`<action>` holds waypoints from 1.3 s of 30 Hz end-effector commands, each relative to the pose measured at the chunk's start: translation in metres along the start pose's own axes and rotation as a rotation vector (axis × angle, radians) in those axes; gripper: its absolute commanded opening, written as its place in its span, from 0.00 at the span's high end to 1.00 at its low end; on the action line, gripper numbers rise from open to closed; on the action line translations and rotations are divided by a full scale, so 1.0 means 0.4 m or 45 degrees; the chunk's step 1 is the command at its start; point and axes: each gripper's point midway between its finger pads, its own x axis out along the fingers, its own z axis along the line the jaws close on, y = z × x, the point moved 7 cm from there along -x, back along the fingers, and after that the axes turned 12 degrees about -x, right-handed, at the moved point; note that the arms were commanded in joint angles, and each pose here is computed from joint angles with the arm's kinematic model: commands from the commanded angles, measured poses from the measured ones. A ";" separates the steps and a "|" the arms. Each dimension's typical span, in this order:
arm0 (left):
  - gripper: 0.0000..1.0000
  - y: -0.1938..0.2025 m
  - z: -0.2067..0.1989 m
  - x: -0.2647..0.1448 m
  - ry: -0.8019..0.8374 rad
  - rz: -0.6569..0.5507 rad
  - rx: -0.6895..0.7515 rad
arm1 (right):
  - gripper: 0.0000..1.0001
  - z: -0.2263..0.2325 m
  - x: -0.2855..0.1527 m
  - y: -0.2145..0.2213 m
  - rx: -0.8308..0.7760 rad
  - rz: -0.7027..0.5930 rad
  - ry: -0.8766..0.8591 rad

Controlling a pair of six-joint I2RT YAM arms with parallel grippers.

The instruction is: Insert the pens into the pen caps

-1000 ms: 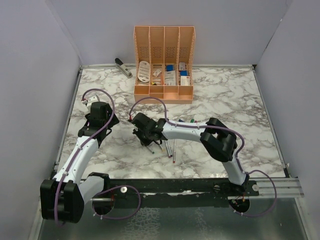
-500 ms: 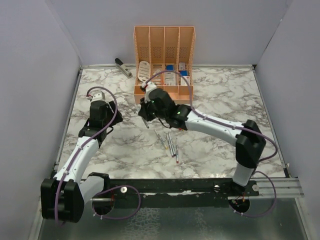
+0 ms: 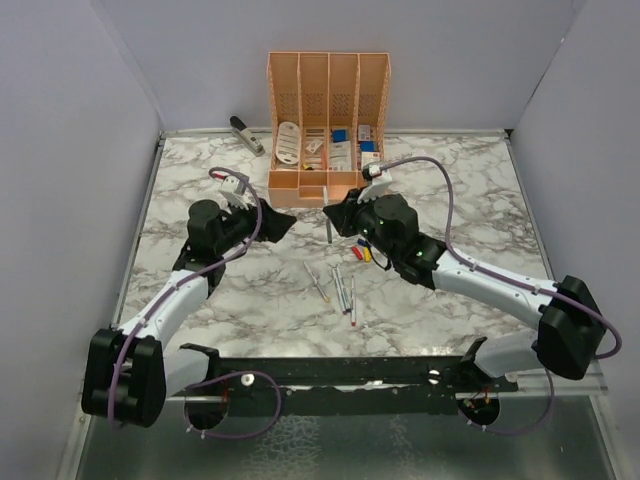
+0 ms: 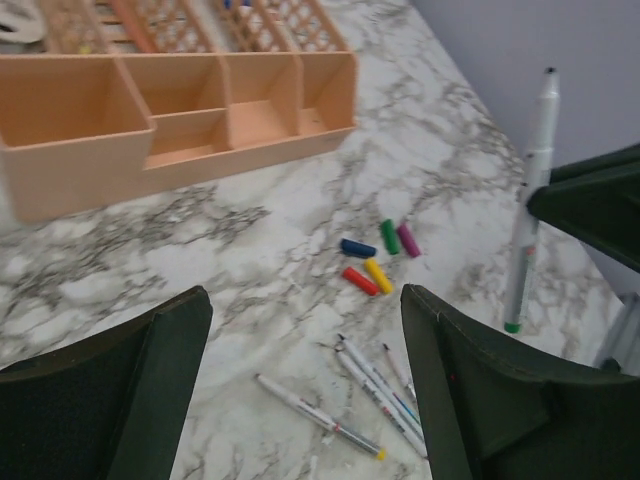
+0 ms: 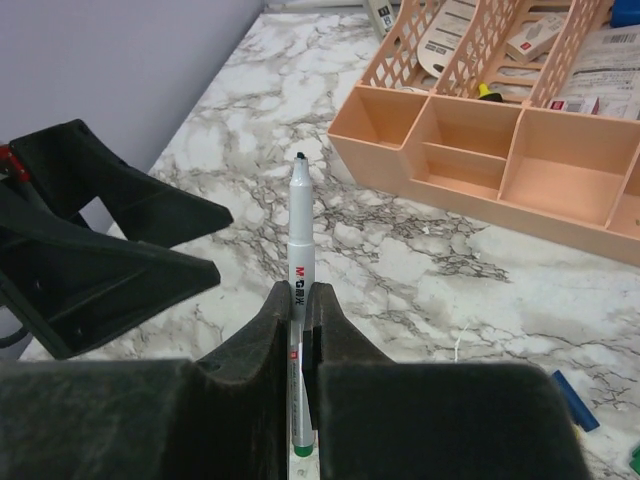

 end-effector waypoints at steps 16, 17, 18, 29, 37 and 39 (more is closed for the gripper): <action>0.16 0.011 -0.252 0.029 0.830 0.225 0.153 | 0.99 0.038 -0.089 -0.092 0.168 -0.418 -0.255; 0.16 0.011 -0.258 0.030 0.842 0.231 0.156 | 0.99 0.040 -0.087 -0.092 0.169 -0.415 -0.263; 0.16 0.011 -0.262 0.032 0.848 0.234 0.156 | 0.99 0.042 -0.085 -0.089 0.170 -0.409 -0.269; 0.34 0.012 -0.267 0.042 0.851 0.233 0.151 | 0.99 0.054 -0.072 -0.072 0.175 -0.363 -0.315; 0.44 0.016 -0.267 0.050 0.850 0.246 0.142 | 0.99 0.060 -0.066 -0.067 0.177 -0.354 -0.338; 0.46 0.016 -0.268 0.051 0.851 0.247 0.141 | 0.99 0.062 -0.064 -0.069 0.174 -0.354 -0.346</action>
